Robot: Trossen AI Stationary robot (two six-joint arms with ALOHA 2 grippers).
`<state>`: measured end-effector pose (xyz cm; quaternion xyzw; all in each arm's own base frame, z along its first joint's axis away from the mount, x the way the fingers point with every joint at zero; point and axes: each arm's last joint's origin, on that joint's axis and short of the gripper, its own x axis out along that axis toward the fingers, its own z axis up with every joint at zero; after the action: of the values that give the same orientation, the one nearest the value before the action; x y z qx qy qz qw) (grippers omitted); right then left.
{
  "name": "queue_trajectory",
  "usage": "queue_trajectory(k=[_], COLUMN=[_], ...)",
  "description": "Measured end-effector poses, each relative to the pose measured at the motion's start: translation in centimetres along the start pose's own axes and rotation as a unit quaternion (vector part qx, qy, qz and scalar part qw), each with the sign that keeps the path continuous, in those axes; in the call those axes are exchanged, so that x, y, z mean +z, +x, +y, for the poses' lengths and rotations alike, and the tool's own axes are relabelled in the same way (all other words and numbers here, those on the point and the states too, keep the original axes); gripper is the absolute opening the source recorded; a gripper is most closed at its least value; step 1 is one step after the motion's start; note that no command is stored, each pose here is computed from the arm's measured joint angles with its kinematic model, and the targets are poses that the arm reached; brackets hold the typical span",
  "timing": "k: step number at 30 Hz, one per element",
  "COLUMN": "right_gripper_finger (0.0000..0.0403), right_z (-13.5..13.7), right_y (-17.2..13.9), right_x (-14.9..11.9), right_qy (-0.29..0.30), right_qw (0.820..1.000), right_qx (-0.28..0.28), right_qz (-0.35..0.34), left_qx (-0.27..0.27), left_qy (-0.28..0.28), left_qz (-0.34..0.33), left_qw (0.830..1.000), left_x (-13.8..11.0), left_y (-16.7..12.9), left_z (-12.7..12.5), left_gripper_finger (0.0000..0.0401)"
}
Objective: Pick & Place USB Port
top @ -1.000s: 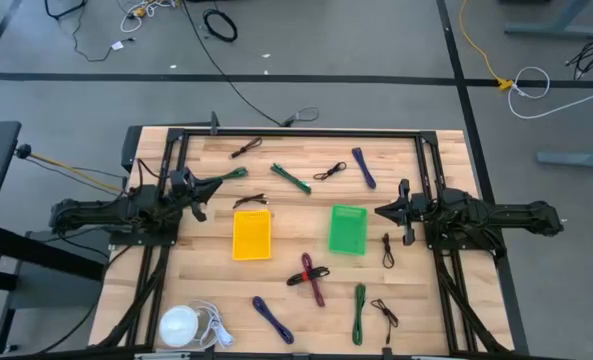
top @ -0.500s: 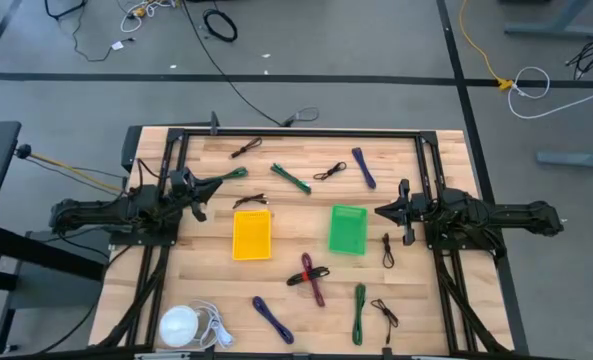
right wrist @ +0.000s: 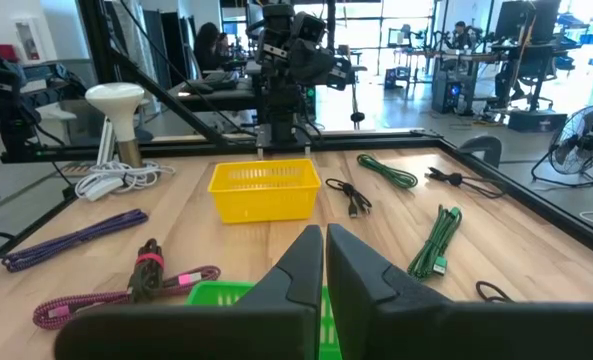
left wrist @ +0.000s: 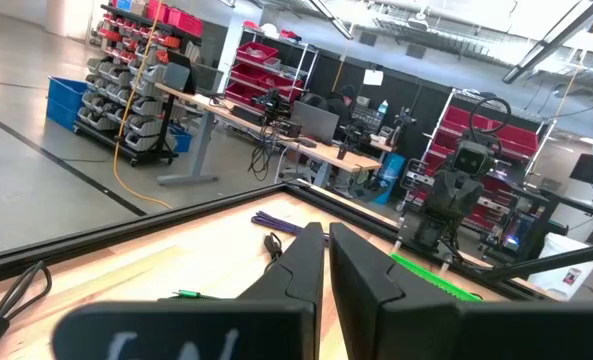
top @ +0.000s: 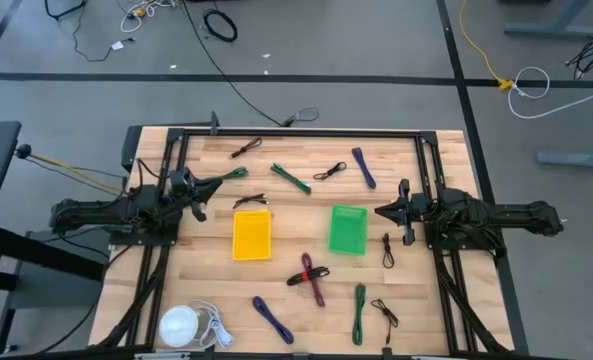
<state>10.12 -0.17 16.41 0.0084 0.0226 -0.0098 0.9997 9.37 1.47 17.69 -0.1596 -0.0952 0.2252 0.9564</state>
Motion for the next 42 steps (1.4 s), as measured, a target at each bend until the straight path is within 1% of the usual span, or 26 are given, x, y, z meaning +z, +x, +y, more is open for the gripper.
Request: queue_trajectory(k=[4, 8, 10, 15, 17, 20, 22, 23, 25, 27, 30, 31, 33, 35, 38, 40, 42], right_gripper_finger=[0.0022, 0.0022, 0.0022, 0.0022, 0.0022, 0.0022, 0.0022, 0.0022, 0.0022, 0.0022, 0.0022, 0.0022, 0.0022, 0.0022, 0.0031, 0.0039, 0.0047], right_z=[0.0, 0.0, 0.0, -0.2, -0.4, -1.0, -1.5, -1.7, -2.2, -2.6, -3.1, -3.4, -4.3, -5.4, -7.0, -8.0, -8.9], right_y=[0.0, 0.0, -0.1, -0.2, -0.3, -0.6, -0.7, -0.7, -0.7, -0.6, 0.0, 0.4, 1.5, 2.8, 4.7, 5.8, 6.8], right_x=[0.1, 0.7, 1.1, 2.0, 2.4, 2.8, 2.9, 3.1, 3.9, 5.7, 8.8, 9.6, 10.2, 9.6, 7.8, 6.4, 4.9], right_qy=[0.000, 0.000, 0.001, 0.028, 0.022, 0.021, 0.000, -0.006, -0.020, -0.034, -0.066, -0.076, -0.095, -0.101, -0.092, -0.087, -0.096], right_qw=[1.000, 0.999, 0.998, 0.993, 0.989, 0.973, 0.963, 0.955, 0.945, 0.940, 0.936, 0.931, 0.912, 0.891, 0.871, 0.858, 0.838], right_qx=[0.000, 0.000, -0.009, -0.041, -0.074, -0.176, -0.232, -0.267, -0.311, -0.329, -0.344, -0.357, -0.392, -0.414, -0.409, -0.401, -0.404], right_qz=[-0.007, -0.036, -0.058, -0.107, -0.125, -0.149, -0.139, -0.128, -0.100, -0.080, -0.033, -0.005, 0.076, 0.160, 0.256, 0.308, 0.354], left_qx=[0.000, 0.003, 0.012, 0.021, 0.021, 0.038, 0.053, 0.061, 0.074, 0.082, 0.080, 0.080, 0.080, 0.080, 0.080, 0.080, 0.080], left_qy=[0.000, 0.000, 0.000, 0.000, 0.000, 0.000, 0.000, 0.000, 0.000, -0.001, -0.001, -0.001, -0.001, -0.001, 0.000, 0.000, 0.000], left_qz=[0.000, -0.002, -0.004, -0.007, -0.007, -0.012, -0.017, -0.020, -0.025, -0.028, -0.027, -0.027, -0.027, -0.027, -0.026, -0.025, -0.025], left_qw=[1.000, 1.000, 1.000, 1.000, 1.000, 0.999, 0.998, 0.998, 0.997, 0.996, 0.996, 0.996, 0.996, 0.996, 0.996, 0.996, 0.996], left_x=[0.0, 0.0, 0.0, 0.0, 0.0, 0.1, 0.1, 0.1, 0.2, 0.2, 0.2, 0.2, 0.2, 0.2, 0.2, 0.2, 0.1], left_y=[0.0, 0.0, 0.0, 0.0, 0.0, 0.0, 0.0, 0.0, 0.0, 0.0, 0.0, 0.0, 0.0, 0.0, 0.0, 0.0, 0.0], left_z=[0.0, 0.0, 0.1, 0.1, 0.1, 0.2, 0.3, 0.3, 0.4, 0.5, 0.5, 0.5, 0.5, 0.5, 0.5, 0.5, 0.5], left_gripper_finger=[0.0025, 0.0025, 0.0025, 0.0025, 0.0025, 0.0025, 0.0025, 0.0025, 0.0025, 0.0025, 0.0025, 0.0025, 0.0025, 0.0025, 0.0025, 0.0025, 0.0025])
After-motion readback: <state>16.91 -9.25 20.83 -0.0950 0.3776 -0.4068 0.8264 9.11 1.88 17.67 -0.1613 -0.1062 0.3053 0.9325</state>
